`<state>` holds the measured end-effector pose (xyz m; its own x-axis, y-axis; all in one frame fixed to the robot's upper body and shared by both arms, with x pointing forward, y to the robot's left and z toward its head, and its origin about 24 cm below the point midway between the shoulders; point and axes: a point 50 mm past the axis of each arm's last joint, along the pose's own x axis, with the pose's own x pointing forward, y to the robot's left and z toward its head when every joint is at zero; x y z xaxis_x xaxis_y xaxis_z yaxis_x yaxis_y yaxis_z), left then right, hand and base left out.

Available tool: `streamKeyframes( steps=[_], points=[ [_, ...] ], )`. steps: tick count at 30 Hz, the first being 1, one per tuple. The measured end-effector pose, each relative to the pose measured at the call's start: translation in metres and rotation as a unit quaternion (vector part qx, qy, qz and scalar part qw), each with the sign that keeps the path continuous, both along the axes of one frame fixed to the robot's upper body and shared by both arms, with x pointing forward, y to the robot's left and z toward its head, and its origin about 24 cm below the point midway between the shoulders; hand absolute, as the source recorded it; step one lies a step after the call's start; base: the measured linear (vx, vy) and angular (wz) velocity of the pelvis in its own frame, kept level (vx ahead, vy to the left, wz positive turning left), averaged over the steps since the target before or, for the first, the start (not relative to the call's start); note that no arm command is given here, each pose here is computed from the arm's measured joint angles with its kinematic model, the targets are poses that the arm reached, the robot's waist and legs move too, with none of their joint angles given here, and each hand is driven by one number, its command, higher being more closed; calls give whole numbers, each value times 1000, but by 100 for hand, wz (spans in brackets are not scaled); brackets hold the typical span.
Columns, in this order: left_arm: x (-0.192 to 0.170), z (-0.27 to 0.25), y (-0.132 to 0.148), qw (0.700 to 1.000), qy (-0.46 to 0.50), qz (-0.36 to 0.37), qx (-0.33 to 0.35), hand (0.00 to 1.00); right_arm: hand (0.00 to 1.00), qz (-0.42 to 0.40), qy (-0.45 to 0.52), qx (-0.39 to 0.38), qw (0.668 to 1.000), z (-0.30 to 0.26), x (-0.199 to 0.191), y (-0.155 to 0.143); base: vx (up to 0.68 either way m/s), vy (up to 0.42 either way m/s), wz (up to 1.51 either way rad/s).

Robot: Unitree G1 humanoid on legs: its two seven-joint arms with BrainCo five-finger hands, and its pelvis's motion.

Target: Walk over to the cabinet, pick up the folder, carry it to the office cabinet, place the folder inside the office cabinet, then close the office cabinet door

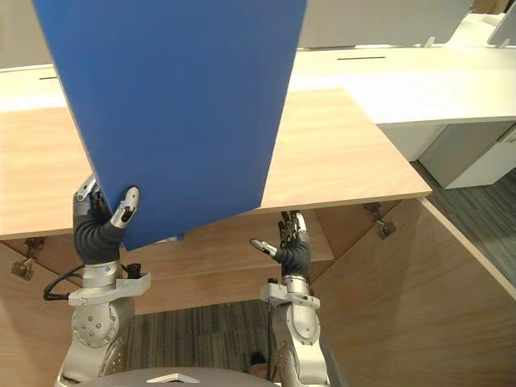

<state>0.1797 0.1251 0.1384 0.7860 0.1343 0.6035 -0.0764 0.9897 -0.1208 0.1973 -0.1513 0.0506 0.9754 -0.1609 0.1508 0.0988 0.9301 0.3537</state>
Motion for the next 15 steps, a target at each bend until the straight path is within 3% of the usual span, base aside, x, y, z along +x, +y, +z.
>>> streamKeyframes(
  steps=[15],
  points=[
    [3,-13,3,999,32,-29,-3,100,0,29,4,16,999,3,-4,-6,-27,-8,-3]
  ],
)
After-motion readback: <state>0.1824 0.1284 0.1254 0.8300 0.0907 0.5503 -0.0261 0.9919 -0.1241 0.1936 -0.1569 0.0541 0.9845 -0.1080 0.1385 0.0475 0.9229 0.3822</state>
